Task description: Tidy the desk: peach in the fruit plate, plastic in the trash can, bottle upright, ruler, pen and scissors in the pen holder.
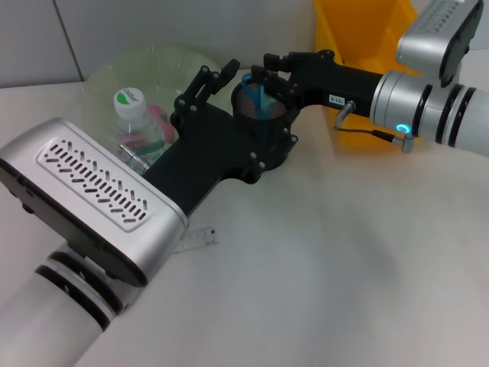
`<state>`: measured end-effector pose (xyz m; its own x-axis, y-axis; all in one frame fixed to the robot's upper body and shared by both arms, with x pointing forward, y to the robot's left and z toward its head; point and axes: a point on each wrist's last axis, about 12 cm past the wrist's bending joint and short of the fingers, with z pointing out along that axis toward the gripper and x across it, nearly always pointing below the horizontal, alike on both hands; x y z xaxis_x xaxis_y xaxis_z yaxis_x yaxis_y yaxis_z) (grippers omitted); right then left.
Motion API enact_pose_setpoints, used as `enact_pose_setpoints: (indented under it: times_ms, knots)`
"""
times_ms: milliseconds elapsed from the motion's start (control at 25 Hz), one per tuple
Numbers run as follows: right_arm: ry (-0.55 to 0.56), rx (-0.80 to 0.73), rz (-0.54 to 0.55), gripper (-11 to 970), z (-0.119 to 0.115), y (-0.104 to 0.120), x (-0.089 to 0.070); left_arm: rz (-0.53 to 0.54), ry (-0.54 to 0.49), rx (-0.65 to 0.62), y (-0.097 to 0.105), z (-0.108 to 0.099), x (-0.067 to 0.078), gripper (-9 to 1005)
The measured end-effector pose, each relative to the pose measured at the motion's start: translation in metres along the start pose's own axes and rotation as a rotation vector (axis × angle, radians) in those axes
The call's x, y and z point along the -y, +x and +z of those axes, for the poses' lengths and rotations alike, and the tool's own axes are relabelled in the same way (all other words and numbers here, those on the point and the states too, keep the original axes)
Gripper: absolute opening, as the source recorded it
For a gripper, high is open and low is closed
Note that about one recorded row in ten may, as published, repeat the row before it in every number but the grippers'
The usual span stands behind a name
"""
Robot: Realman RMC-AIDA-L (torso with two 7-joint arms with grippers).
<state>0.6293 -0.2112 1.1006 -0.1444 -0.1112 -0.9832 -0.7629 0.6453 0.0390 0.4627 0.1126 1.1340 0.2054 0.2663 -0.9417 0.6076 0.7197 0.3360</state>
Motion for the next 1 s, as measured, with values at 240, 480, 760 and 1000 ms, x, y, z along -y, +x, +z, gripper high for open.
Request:
enact_pose_setpoints:
  times_ms: [240,480,760,1000]
  knots:
    - [0.012,0.033,0.018,254,-0.013,-0.007,0.008,0.005,0.020,-0.044,-0.002,0.002,-0.002,826]
    - [0.018,0.171,0.017,518,-0.047,-0.023,0.016,-0.003,0.063,-0.169,-0.010,0.007,-0.009,826]
    - [-0.016,0.252,-0.052,814,-0.105,-0.032,0.015,-0.026,0.155,-0.361,-0.023,0.009,-0.013,826]
    - [-0.014,0.187,-0.102,815,-0.168,-0.023,0.009,-0.072,0.213,-0.539,-0.026,0.002,-0.023,825]
